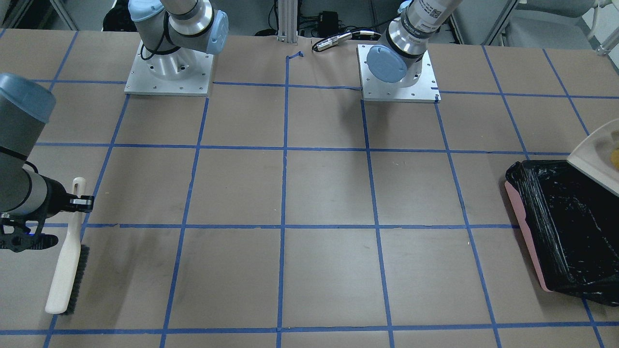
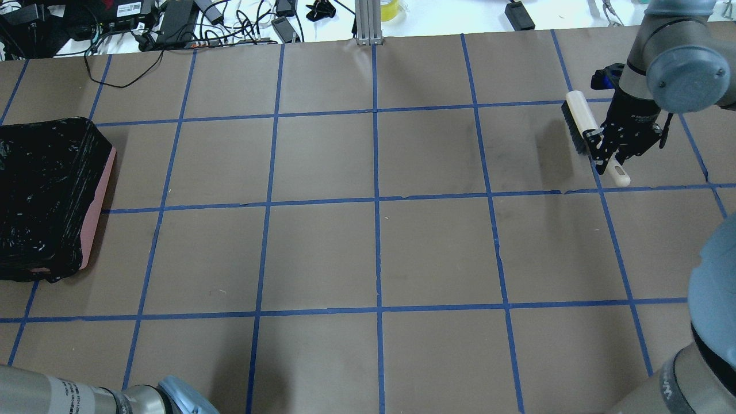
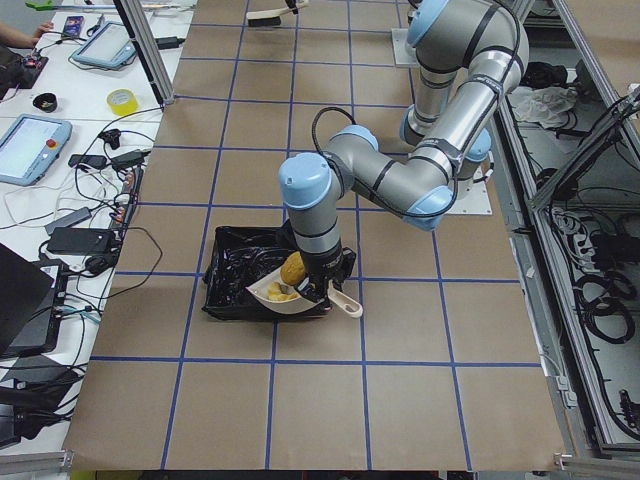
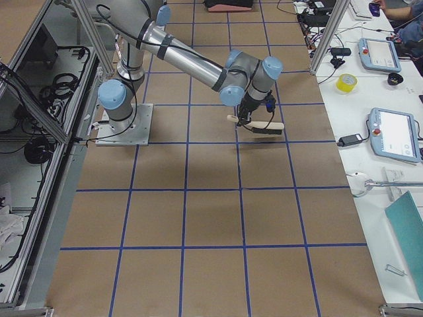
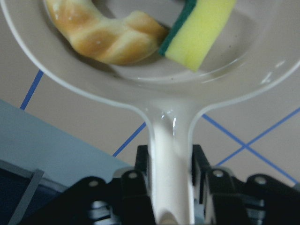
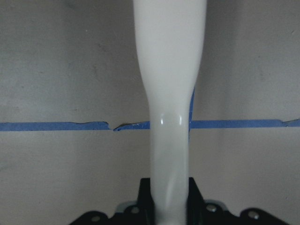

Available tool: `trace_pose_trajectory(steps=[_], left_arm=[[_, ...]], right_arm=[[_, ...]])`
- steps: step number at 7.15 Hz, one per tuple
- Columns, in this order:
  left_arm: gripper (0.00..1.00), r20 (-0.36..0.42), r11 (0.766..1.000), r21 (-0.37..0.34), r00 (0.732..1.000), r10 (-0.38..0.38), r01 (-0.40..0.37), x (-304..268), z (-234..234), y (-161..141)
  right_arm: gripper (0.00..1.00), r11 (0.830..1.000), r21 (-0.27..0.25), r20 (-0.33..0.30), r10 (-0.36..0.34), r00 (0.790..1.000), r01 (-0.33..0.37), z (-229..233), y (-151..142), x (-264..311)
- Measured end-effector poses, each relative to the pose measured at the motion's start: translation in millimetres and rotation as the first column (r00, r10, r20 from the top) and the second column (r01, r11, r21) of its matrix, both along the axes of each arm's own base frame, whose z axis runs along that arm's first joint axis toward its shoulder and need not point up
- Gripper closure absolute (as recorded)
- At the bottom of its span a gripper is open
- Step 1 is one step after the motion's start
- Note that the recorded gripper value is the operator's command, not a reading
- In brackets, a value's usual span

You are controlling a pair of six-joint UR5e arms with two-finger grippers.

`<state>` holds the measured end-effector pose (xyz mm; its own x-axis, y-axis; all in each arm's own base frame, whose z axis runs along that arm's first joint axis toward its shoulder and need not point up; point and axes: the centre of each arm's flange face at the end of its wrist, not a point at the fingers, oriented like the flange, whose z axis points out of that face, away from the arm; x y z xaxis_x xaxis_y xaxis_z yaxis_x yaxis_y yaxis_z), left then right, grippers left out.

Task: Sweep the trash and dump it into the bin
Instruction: 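Tilt the dustpan with the left gripper to dump items into the bin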

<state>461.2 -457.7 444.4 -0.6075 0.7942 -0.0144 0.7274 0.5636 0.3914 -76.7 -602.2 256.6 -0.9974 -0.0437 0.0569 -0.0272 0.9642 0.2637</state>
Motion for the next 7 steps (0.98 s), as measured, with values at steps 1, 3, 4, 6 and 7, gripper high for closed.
trace_pose_trajectory(steps=[1,3,4,6,7], left_arm=[[1.00,0.054,0.997,0.061,0.997,-0.060,0.057,-8.1,-0.2,-14.0],[1.00,0.153,0.982,0.120,0.975,-0.163,0.146,-26.6,-6.8,-39.5],[1.00,0.242,0.972,0.129,0.944,-0.223,0.197,-43.6,-14.6,-53.0],[1.00,0.366,0.955,0.163,0.884,-0.292,0.249,-88.1,-16.4,-66.7],[1.00,0.385,0.951,0.167,0.870,-0.307,0.262,-98.8,-12.2,-70.0]], right_arm=[[1.00,1.000,-0.010,0.002,0.016,1.000,-0.016,-6.1,0.6,-5.5],[0.92,1.000,-0.003,0.004,0.021,1.000,-0.021,-16.5,5.0,-7.4],[0.35,1.000,0.005,0.004,0.021,1.000,-0.021,-20.7,6.9,-7.6],[0.02,0.999,-0.017,-0.006,0.030,1.000,-0.030,-21.2,4.7,-9.4],[0.01,0.999,-0.027,-0.010,0.032,0.999,-0.032,-20.3,3.5,-10.0]])
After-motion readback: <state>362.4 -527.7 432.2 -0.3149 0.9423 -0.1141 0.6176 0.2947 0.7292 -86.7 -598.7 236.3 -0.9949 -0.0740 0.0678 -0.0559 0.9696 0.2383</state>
